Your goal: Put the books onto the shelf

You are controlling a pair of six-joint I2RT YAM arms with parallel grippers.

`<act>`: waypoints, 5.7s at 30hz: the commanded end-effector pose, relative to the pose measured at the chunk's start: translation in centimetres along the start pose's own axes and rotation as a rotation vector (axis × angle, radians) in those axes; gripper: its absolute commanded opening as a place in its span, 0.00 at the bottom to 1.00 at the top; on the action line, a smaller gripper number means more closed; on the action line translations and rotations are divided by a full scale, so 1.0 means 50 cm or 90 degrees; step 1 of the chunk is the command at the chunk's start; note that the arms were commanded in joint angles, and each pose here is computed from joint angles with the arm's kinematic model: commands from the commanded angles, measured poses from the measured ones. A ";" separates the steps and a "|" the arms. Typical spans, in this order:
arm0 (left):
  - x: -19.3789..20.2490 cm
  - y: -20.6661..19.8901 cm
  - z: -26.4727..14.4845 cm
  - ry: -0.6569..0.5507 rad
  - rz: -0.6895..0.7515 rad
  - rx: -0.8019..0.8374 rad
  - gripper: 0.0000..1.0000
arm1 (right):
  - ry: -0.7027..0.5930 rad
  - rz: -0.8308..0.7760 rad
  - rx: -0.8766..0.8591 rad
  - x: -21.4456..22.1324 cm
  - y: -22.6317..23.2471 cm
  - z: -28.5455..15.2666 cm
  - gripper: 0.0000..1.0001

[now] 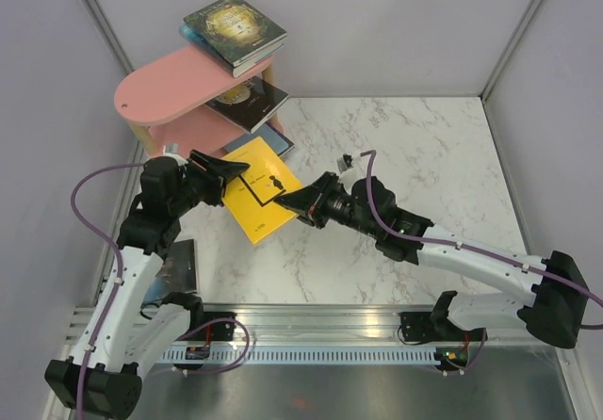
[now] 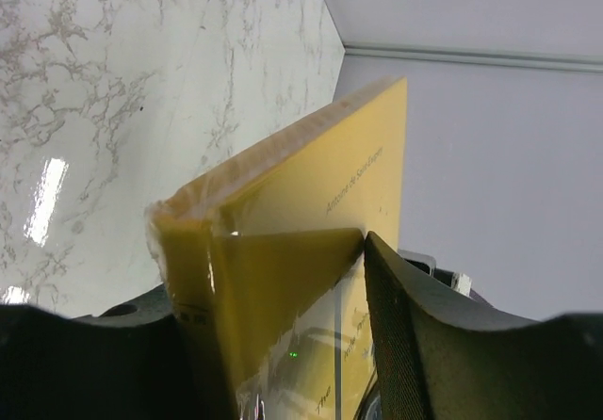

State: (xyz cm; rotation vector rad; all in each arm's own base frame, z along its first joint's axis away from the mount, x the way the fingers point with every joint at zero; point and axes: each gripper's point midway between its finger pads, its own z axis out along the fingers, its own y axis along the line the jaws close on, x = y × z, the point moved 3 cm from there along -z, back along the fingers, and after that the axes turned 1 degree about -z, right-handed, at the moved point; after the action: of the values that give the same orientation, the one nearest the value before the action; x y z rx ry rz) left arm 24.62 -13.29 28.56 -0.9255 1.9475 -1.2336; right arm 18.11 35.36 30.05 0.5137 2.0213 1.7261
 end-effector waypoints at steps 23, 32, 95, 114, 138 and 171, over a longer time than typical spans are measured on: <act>-0.044 -0.068 -0.146 -0.082 0.248 -0.124 0.96 | -0.022 -0.068 -0.089 -0.300 0.151 0.190 0.00; -0.054 -0.069 -0.166 -0.112 0.261 -0.133 0.95 | 0.004 -0.019 -0.101 -0.396 0.127 0.326 0.02; -0.015 -0.022 -0.159 -0.042 0.251 -0.134 0.89 | 0.020 0.040 -0.003 -0.423 -0.017 0.380 0.11; -0.077 0.028 -0.220 -0.125 0.335 -0.322 0.92 | -0.020 -0.165 0.018 -0.288 0.038 0.164 0.68; -0.250 0.459 -0.190 -0.173 -0.073 -0.689 0.95 | 0.227 -0.155 0.263 -0.052 -0.233 -0.058 0.78; -0.472 0.707 -0.289 -0.336 -0.101 -0.923 1.00 | 0.346 -0.104 0.327 -0.013 -0.320 -0.053 0.77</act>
State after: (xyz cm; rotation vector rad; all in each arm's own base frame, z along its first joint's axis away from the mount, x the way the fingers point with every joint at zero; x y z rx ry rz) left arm 17.91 23.58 6.39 -1.7445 2.1239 0.6940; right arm 17.08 29.92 14.40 0.0516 2.8349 1.3142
